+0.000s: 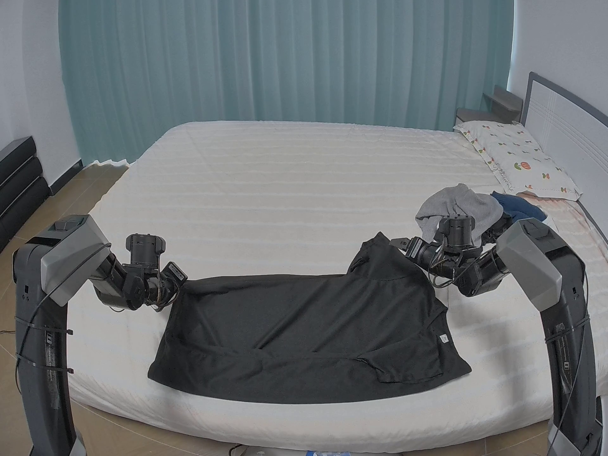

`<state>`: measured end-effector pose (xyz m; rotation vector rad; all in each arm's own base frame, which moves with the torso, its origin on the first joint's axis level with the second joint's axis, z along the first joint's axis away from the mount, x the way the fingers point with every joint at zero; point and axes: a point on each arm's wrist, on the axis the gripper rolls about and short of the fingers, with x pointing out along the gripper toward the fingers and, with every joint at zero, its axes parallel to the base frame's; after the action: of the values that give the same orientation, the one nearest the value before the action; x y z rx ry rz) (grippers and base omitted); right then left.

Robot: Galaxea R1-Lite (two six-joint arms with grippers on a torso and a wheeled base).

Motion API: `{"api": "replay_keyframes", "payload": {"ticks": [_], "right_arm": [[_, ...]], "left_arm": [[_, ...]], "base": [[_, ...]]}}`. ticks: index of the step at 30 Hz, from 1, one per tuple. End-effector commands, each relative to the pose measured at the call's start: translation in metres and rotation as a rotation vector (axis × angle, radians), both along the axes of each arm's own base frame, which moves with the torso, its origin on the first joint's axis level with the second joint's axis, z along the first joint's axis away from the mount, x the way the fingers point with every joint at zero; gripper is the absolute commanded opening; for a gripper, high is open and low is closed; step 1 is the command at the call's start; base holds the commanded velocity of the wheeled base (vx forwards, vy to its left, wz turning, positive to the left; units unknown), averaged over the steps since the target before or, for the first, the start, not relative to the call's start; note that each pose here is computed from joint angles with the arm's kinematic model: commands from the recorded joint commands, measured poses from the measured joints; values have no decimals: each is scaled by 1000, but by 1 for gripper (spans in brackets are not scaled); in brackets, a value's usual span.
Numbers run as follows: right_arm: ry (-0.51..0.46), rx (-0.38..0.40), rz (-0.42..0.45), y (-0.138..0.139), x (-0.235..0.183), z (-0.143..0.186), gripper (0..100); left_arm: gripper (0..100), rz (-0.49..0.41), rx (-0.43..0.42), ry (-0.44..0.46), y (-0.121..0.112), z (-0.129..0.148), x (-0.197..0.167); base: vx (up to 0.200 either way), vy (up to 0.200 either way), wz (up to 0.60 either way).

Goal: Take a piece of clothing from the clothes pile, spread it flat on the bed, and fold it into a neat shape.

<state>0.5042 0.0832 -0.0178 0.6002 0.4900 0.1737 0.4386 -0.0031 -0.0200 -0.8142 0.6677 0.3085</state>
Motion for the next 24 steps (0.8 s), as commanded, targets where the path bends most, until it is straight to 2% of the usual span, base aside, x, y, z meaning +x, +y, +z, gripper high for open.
{"api": "replay_keyframes", "payload": {"ticks": [1,10,24], "right_arm": [[8,-4,-7,-2,6,-15,100],[5,-18,-48,-8,14,-21,100],[27,-24,-46,-5,12,-29,100]], "left_arm": [[0,0,1,1,0,0,-1],[0,-1,2,1,-1,0,0],[0,-2,3,-1,-1,0,0]], "base": [[0,0,0],[0,0,0],[0,0,0]]}}
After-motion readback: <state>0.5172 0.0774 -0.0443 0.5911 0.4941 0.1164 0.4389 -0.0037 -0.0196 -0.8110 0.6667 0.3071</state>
